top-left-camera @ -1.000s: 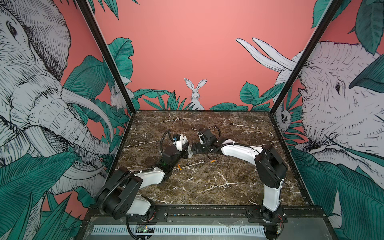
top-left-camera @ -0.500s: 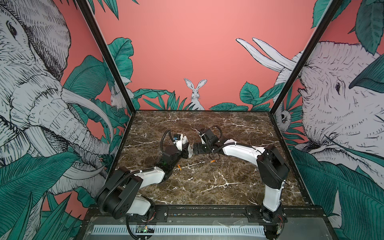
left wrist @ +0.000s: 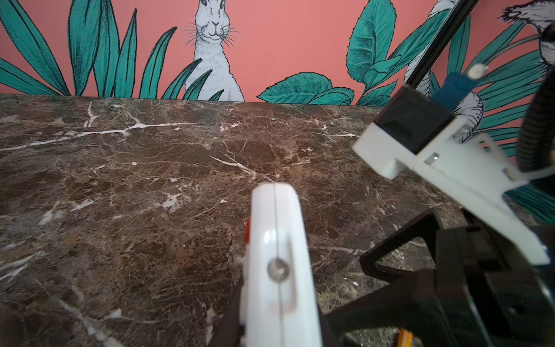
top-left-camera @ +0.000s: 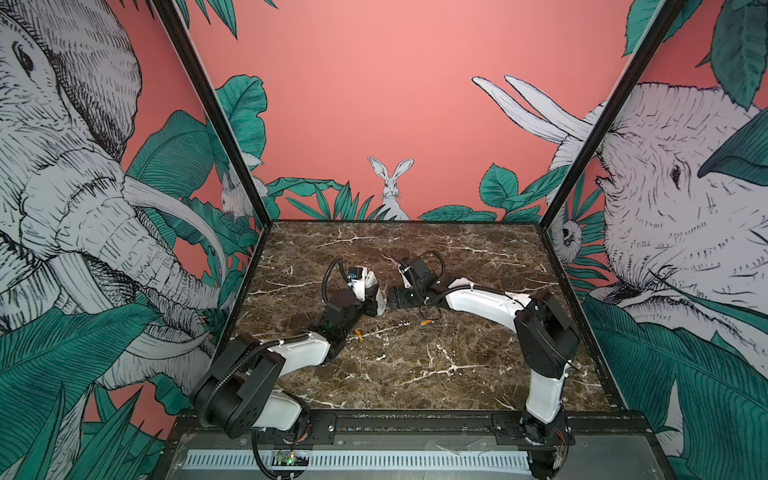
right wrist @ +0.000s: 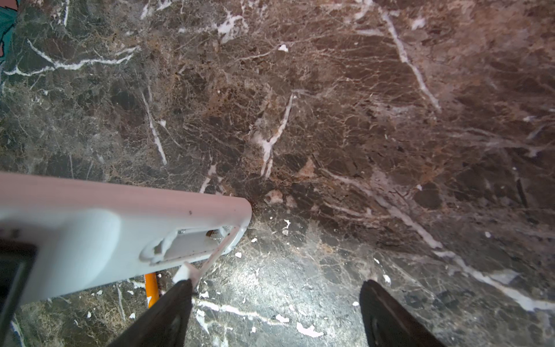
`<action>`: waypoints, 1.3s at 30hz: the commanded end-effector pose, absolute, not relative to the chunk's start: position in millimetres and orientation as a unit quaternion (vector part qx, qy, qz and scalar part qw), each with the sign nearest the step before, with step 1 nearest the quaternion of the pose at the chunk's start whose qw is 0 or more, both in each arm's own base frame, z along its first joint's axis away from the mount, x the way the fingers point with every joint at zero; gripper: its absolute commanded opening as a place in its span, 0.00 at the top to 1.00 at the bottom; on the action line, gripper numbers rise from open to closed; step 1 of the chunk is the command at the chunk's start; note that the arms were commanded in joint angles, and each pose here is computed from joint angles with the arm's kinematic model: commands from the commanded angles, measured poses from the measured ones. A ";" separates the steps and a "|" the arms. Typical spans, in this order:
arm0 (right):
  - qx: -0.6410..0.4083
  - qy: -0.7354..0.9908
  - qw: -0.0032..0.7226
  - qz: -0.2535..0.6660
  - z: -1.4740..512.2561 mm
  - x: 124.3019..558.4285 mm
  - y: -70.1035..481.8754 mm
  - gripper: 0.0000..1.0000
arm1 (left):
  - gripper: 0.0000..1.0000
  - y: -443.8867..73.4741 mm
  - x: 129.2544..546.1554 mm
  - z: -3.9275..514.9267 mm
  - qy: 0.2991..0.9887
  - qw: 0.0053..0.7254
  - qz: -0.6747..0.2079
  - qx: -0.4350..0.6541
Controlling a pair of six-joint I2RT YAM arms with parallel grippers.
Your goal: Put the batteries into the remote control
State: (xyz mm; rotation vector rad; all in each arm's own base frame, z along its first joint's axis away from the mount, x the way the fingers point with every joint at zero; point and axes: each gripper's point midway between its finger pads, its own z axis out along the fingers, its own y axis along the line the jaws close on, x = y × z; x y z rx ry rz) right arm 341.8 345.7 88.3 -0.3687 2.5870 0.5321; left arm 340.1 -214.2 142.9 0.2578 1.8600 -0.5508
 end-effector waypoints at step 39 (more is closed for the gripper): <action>-0.147 0.942 0.268 0.142 85.8 311.3 272.5 0.01 | 1.00 -205.2 313.0 213.1 0.780 0.547 -0.204 0.225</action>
